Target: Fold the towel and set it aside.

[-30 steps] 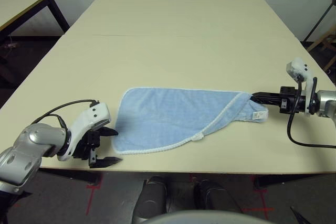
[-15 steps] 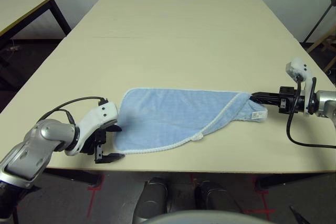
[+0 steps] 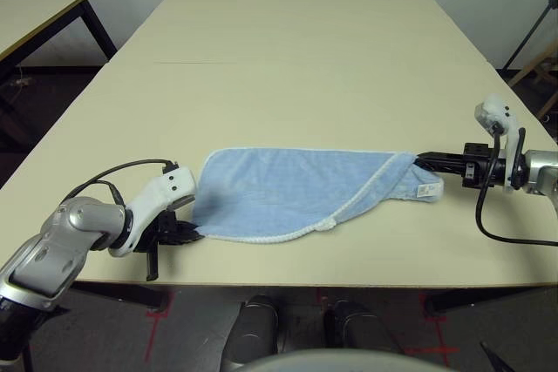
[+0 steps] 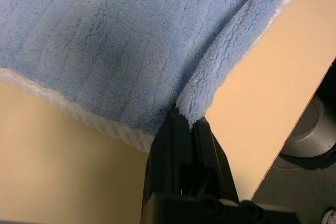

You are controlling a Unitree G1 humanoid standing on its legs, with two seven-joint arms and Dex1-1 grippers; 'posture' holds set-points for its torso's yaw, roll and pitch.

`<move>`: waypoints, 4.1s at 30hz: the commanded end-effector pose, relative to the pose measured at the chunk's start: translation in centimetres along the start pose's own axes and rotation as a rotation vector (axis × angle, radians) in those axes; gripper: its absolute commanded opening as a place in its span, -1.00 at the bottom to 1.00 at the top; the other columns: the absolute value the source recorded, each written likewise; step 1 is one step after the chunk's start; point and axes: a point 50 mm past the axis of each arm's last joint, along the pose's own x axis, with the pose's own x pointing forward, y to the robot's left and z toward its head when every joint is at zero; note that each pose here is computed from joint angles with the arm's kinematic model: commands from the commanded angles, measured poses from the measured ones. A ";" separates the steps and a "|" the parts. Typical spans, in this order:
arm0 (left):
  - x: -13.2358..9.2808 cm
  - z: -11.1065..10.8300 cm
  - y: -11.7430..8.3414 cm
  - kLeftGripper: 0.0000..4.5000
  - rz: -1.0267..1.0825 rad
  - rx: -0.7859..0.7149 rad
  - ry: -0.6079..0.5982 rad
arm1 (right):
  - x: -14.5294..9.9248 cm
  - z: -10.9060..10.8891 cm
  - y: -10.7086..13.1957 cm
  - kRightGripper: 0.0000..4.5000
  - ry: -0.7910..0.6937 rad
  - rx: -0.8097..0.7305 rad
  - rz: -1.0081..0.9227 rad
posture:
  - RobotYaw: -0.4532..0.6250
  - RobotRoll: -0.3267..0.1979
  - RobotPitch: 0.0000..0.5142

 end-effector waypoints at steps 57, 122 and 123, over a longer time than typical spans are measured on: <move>-1.0 2.6 12.3 -0.01 0.152 -0.013 -0.037 | 0.9 -2.7 -5.1 -0.37 0.115 -0.142 -0.232 | 0.04 0.25 -0.73; 5.2 3.9 3.5 -0.99 0.427 -0.541 -0.567 | 6.3 -5.5 3.5 -1.00 -0.226 0.165 -0.451 | 0.02 0.25 -0.66; 5.4 3.6 3.4 -0.99 0.429 -0.536 -0.549 | 6.3 -5.9 3.4 -1.00 -0.205 0.160 -0.452 | 0.02 0.25 -0.66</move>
